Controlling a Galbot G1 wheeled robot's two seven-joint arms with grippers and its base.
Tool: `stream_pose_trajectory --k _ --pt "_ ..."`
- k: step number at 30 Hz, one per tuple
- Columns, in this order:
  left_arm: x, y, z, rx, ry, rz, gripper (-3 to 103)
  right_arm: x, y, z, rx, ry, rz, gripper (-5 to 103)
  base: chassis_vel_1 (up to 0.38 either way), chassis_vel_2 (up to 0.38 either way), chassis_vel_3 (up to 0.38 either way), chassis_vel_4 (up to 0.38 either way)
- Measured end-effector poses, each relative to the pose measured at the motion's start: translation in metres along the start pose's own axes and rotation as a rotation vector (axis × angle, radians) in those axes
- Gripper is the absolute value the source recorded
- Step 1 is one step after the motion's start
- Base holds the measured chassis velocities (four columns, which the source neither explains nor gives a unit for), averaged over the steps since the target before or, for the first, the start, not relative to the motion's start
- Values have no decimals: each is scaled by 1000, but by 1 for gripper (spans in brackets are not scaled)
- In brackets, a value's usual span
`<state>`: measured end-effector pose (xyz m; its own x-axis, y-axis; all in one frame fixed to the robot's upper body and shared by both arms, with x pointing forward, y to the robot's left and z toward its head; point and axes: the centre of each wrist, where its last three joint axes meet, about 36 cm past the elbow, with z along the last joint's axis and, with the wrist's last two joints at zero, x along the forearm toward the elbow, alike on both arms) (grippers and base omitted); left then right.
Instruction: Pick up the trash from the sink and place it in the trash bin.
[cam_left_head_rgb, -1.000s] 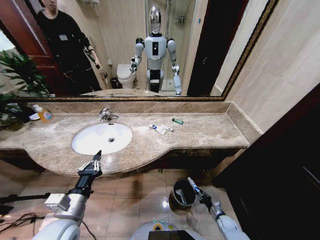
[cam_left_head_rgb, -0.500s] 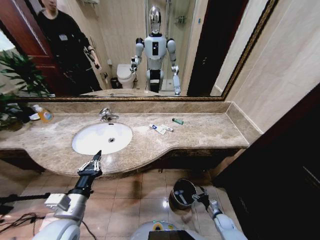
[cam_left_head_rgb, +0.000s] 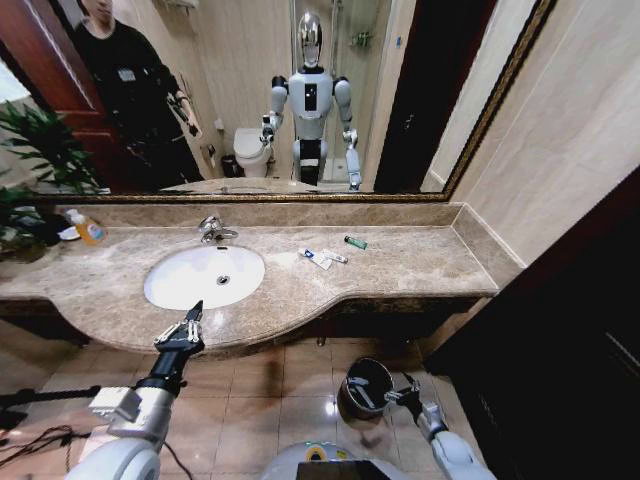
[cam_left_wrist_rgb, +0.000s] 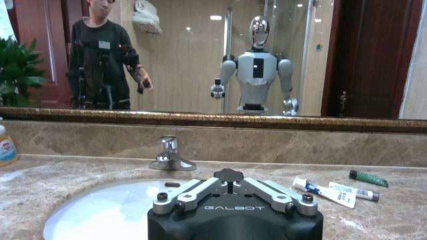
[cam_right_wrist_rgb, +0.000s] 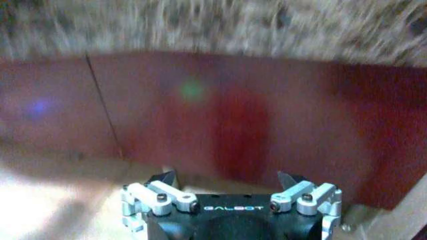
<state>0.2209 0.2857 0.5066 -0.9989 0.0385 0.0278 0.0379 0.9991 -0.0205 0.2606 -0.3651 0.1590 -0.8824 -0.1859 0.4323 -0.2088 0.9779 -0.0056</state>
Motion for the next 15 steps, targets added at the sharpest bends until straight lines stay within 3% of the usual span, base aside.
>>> stream_pose_trajectory --k 5,10,15 --pt "0 0 0 0 0 0 0 39 4 -29 -73 -62 3 100 0 0 0 0" --pt "0 0 0 0 0 0 0 57 2 -51 -81 -114 11 100 0 0 0 0" --pt "0 0 0 0 0 0 0 73 1 -102 -92 -210 31 100 0 0 0 0"
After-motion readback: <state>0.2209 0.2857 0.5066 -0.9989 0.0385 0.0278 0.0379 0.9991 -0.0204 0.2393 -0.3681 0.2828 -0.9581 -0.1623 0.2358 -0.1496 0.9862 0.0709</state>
